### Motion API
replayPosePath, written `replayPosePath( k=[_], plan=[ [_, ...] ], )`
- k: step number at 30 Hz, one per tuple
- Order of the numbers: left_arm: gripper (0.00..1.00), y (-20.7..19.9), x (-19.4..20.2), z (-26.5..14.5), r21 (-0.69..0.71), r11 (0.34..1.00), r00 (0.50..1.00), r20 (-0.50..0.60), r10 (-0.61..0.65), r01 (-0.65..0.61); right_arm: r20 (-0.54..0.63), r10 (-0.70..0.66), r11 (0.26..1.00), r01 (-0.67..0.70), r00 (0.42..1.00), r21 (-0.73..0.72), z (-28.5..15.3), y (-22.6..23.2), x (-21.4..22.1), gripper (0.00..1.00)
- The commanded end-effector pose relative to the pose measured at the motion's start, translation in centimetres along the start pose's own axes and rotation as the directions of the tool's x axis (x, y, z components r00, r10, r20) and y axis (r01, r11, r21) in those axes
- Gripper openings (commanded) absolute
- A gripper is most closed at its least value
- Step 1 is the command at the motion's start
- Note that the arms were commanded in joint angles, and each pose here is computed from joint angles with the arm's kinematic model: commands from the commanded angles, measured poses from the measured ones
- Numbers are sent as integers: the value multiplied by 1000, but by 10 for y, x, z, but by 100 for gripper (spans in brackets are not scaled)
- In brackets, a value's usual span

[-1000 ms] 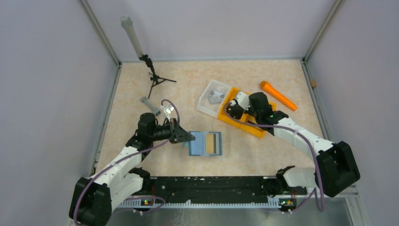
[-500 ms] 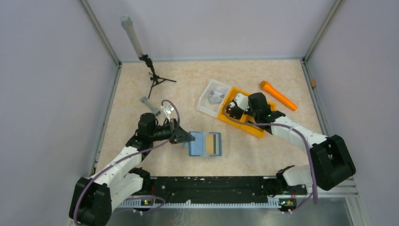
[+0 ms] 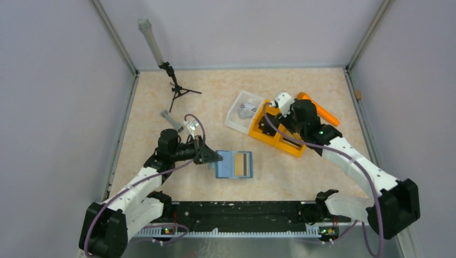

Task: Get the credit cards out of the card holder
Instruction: Place the credit card in the storage box, then remove the credit card from the card holder.

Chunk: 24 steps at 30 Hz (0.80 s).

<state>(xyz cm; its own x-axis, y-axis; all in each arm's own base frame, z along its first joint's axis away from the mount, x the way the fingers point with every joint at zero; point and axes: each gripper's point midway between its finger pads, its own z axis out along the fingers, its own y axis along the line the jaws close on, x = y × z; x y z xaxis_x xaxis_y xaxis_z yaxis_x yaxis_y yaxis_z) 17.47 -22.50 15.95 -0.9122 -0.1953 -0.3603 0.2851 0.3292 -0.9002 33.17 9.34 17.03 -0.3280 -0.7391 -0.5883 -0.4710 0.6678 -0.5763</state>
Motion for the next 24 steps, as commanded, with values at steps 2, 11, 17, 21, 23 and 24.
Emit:
replayPosePath(
  k=[2,11,17,21,23,24],
  plan=[
    [0,-26,-21,-2,70,994,994,78,76,-82,209,557,823,-499,804,-272,-52,20,-81,53],
    [0,-49,-34,-3,163,984,990,133,48,-69,-39,857,342,-625,514,-702,-95,100,-110,84],
    [0,-68,-40,-6,250,967,989,149,17,-54,-153,900,109,-549,409,-829,-116,130,-112,84],
    [0,-76,-41,-7,283,958,990,139,16,-55,-188,898,25,-473,397,-880,-133,141,-111,77],
    [0,-78,-41,-7,289,956,991,135,19,-58,-193,901,-7,-433,388,-901,-142,142,-112,71],
    [0,-79,-41,-7,290,955,991,135,19,-58,-196,903,-17,-424,383,-906,-144,142,-113,67]
  ],
)
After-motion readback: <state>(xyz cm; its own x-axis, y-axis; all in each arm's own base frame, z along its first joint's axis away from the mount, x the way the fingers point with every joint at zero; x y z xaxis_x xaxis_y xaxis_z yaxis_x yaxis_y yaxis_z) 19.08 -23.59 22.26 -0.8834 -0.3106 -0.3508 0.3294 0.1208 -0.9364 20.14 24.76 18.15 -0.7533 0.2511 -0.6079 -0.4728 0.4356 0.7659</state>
